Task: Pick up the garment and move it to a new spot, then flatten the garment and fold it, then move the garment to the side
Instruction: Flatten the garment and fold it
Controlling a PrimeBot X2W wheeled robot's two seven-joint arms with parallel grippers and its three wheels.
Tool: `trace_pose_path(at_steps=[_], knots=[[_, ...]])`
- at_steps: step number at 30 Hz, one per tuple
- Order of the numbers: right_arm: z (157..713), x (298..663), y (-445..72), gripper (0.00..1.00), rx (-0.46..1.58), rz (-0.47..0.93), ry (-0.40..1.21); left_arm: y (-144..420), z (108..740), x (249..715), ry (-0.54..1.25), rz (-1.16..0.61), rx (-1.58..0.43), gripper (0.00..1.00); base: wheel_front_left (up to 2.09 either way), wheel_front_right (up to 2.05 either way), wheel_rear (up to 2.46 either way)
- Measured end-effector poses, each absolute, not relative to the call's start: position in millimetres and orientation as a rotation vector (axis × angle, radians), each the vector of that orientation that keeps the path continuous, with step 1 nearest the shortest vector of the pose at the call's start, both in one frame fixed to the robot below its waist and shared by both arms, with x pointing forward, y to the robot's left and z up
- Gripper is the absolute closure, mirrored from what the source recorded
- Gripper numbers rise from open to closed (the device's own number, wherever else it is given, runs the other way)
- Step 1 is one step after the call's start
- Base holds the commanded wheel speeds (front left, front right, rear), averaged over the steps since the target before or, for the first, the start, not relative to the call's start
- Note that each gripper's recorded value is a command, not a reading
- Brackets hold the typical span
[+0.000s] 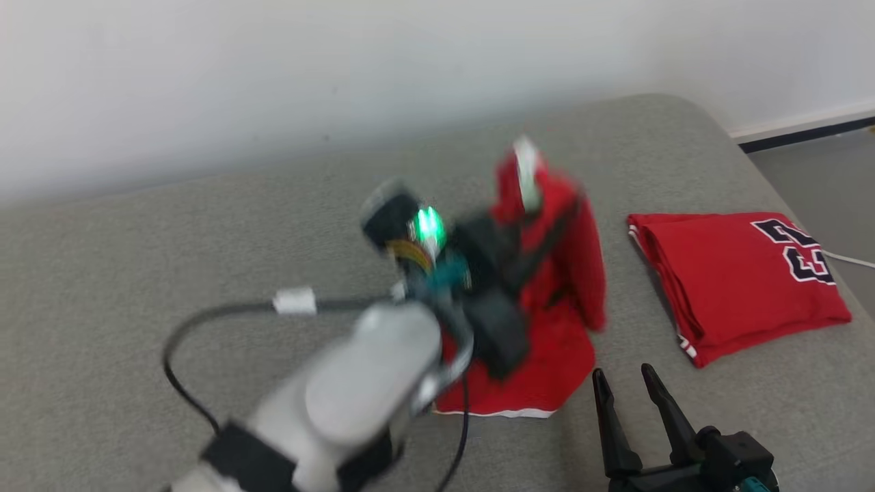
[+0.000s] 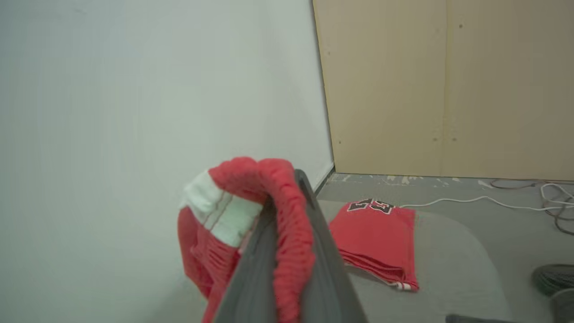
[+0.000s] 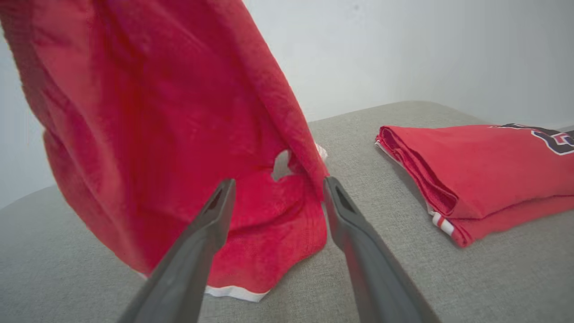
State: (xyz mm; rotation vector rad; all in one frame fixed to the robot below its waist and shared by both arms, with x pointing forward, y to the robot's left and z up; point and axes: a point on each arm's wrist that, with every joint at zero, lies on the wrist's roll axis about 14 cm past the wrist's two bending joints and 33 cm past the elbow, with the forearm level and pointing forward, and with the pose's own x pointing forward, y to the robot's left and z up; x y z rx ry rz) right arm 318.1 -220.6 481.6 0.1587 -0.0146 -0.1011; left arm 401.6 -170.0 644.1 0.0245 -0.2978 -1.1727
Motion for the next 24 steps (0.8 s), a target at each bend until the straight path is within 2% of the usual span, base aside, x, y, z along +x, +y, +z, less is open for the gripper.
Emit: trace_pose_path(at_steps=[2,7,13,16,17,18,19,24], knots=[[479.7,321.0,-217.9,0.0,0.159,-0.091,-0.008,-158.3,590.0,388.5,-0.149,-1.196,0.066,1.0,0.0,0.0,0.0],[474.4,330.2,-207.0,0.0,0.158,-0.052,0.011,-86.1,475.8,362.4,0.198,-1.153,0.166,1.0,0.0,0.0,0.0],[472.8,348.4,-183.2,0.0,0.159,0.03,0.018,-42.0,431.0,325.3,0.361,-1.118,0.219,1.0,0.0,0.0,0.0],[472.9,357.1,-170.4,0.0,0.163,0.071,0.019,-34.9,426.0,316.7,0.364,-1.099,0.244,1.0,0.0,0.0,0.0],[472.7,359.0,-167.3,0.0,0.164,0.08,0.02,-34.2,425.4,314.7,0.364,-1.093,0.242,0.82,0.0,0.0,0.0],[472.0,360.2,-164.8,0.0,0.165,0.088,0.022,-34.3,423.4,310.5,0.374,-1.093,0.234,0.51,0.0,0.0,0.0],[471.1,360.9,-162.8,0.0,0.165,0.094,0.025,-35.0,421.1,305.1,0.388,-1.093,0.215,0.0,0.0,0.0,0.0],[473.3,359.3,-167.5,0.0,0.161,0.081,0.018,-41.8,428.9,299.9,0.424,-1.035,0.04,0.0,0.0,0.0,0.0]])
